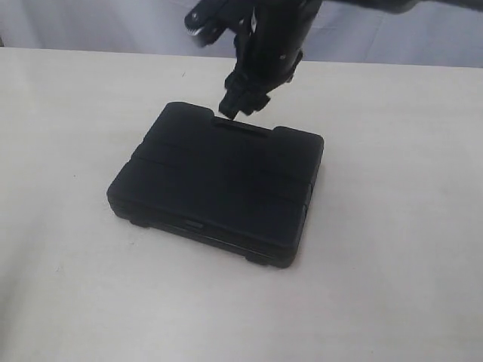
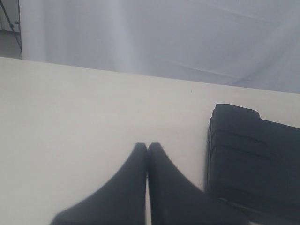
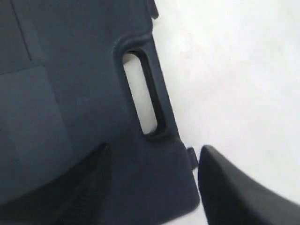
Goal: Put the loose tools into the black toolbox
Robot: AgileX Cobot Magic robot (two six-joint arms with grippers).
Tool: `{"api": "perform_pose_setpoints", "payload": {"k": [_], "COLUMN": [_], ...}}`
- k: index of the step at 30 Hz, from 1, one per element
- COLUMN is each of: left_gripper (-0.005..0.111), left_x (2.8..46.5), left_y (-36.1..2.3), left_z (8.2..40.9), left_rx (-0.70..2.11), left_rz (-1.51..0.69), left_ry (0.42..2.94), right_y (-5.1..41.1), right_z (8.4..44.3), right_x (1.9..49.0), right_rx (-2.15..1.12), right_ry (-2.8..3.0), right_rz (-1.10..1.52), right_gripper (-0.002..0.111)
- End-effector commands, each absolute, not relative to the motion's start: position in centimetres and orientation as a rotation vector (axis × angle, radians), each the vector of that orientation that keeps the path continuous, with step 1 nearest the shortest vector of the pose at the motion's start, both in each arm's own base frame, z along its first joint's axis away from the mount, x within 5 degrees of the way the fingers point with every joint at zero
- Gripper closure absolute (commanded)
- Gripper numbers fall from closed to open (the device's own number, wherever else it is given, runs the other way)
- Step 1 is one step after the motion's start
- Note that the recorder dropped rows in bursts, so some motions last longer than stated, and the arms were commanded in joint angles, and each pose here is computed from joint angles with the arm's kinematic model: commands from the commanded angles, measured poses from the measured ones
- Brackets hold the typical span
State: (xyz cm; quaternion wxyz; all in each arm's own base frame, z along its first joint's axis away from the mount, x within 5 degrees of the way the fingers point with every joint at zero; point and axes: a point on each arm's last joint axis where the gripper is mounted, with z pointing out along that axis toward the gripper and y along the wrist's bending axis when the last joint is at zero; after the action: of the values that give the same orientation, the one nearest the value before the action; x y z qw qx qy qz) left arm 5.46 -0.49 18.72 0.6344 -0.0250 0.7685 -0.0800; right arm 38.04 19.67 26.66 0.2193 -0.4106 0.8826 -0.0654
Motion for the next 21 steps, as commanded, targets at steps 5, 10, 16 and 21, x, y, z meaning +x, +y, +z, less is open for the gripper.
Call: {"api": "perform_pose_setpoints", "payload": {"k": [5,10,16,21], "left_gripper": [0.107,0.107,0.107,0.107], "left_x": [5.5,5.5,5.5,5.5], "left_y": [-0.5,-0.5,-0.5,-0.5], "left_z": [18.9,18.9,18.9,18.9], "left_rx": [-0.049,-0.049,-0.049,-0.049], "left_rz": [-0.182,-0.182,-0.182,-0.182], "left_ry": [1.757,1.757,1.757,1.757], "right_y": [14.8,11.8,12.2,12.2], "right_z": [38.3,39.7,37.9,36.0], "right_x": [29.5,22.2,19.9,18.5], "right_rx": [-0.8,-0.593,-0.43,-0.342], "right_ry": [2.495,2.498,2.18,2.208], "right_rz": [-0.103,0.115,0.48,0.631], "right_gripper": [0.086,0.106,0.109,0.109]}}
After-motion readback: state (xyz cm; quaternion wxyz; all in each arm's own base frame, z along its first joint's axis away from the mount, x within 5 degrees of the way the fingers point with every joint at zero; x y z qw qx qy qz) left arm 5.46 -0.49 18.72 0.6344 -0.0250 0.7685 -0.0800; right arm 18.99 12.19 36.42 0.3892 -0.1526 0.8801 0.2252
